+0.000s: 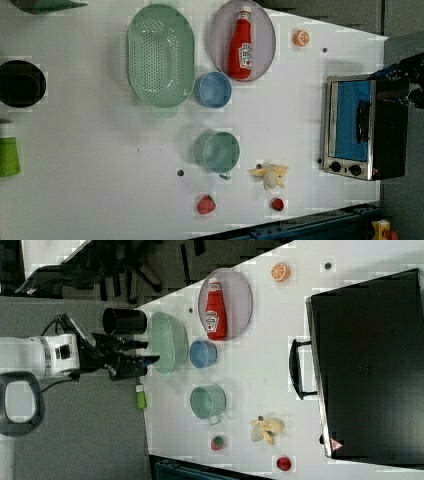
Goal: Flap open oven.
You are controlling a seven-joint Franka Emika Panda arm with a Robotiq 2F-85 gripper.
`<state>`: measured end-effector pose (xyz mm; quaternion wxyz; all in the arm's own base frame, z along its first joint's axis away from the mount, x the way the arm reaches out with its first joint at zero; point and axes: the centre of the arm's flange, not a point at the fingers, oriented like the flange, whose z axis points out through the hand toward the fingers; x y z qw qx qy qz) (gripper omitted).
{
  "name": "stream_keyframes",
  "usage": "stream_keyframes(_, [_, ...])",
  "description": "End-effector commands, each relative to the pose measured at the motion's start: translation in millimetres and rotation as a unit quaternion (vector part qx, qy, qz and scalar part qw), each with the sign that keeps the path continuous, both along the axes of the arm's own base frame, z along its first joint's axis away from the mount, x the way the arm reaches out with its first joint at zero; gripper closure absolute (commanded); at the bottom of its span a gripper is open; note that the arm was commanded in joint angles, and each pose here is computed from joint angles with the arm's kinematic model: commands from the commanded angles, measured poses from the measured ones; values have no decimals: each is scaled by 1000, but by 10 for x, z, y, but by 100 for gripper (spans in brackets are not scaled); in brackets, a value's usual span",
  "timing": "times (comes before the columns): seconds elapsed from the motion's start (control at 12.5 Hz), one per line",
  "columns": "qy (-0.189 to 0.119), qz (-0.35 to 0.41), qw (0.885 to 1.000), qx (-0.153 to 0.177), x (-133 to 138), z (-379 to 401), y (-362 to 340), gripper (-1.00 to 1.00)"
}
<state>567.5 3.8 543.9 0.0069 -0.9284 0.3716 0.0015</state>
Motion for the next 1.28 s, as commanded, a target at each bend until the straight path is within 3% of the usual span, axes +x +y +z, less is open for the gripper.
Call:
stream_keyframes(0.08, [-6,-86,996,-4,-1177,574,-347,-59])
stream_keyframes(0.24, [-6,-86,996,-4,-1177,574,-346,-100])
stream_keyframes(0.48, [-5,-86,996,-4,-1177,574,-347,-100])
stream_keyframes(0.56, [-5,-86,996,-3,-1177,574,-348,-90])
stream_keyframes(1.04, [4,-83,997,-3,-1191,477,-399,55])
stream_keyframes(1.12, [6,-73,997,-2,-1194,453,-436,65])
stream_keyframes(1.28, [-3,-11,1000,1,-1181,438,-575,65])
